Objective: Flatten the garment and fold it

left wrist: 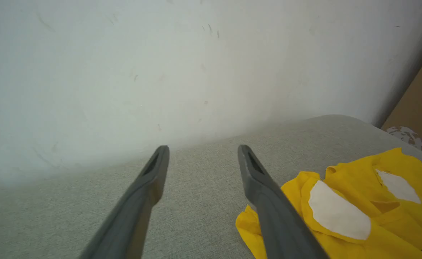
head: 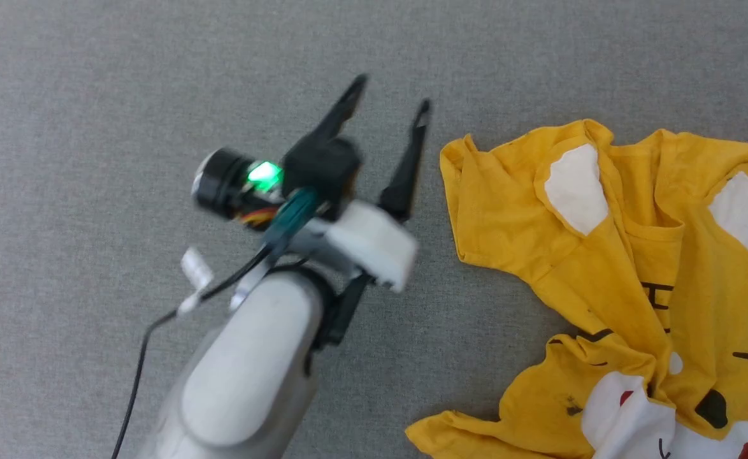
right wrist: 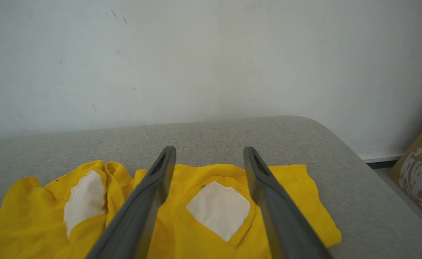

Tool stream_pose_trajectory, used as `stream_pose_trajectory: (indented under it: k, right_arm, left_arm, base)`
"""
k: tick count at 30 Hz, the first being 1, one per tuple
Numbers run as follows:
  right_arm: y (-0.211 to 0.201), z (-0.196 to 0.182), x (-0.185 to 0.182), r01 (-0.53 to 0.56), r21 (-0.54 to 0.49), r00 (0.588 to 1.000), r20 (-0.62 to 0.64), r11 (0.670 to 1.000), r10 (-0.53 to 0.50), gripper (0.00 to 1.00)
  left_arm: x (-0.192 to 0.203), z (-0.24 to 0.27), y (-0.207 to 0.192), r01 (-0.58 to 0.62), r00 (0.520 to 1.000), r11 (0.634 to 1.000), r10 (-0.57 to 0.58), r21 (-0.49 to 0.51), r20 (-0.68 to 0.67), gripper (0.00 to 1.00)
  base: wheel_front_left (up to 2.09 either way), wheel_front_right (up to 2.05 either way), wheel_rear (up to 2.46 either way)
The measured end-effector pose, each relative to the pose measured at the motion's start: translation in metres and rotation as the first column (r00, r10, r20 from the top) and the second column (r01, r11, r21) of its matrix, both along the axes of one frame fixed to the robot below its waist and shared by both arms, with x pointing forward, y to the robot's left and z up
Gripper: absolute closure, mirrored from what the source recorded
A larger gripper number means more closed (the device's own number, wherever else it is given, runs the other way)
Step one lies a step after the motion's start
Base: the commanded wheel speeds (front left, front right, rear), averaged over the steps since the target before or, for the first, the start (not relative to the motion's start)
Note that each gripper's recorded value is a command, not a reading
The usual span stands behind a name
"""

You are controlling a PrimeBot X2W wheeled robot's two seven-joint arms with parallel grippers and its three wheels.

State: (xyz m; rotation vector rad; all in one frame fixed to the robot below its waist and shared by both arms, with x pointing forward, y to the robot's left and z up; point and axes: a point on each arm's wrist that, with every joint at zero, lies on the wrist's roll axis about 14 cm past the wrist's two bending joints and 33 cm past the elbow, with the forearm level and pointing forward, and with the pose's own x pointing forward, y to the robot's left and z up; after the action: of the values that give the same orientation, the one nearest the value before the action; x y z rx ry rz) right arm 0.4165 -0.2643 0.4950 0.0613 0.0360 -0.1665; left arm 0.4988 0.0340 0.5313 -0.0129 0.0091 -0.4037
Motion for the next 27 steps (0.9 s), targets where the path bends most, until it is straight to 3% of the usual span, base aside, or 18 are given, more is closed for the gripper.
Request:
stream_pose_trajectory:
  k: [7,17,27]
  right_arm:
    - [-0.005,-0.011,0.007,0.016,0.003,1.000,-0.024,1.000,-0.015,0.00]
    - [-0.016,-0.026,0.000,0.051,0.009,0.996,-0.078,0.999,-0.051,0.00]
    - [-0.015,-0.034,0.000,0.049,0.019,0.993,-0.104,0.999,-0.047,0.00]
  left_arm:
    - [0.009,-0.043,-0.050,0.157,0.961,0.986,-0.141,0.049,-0.237,0.00]
    - [0.004,-0.106,-0.061,0.174,0.902,0.980,-0.119,0.096,-0.415,0.00]
    - [-0.007,-0.138,-0.062,0.187,0.843,0.973,-0.089,0.134,-0.531,0.00]
  base:
    - [0.00,0.00,0.00]
    - [0.00,0.00,0.00]
    - [0.00,0.00,0.00]
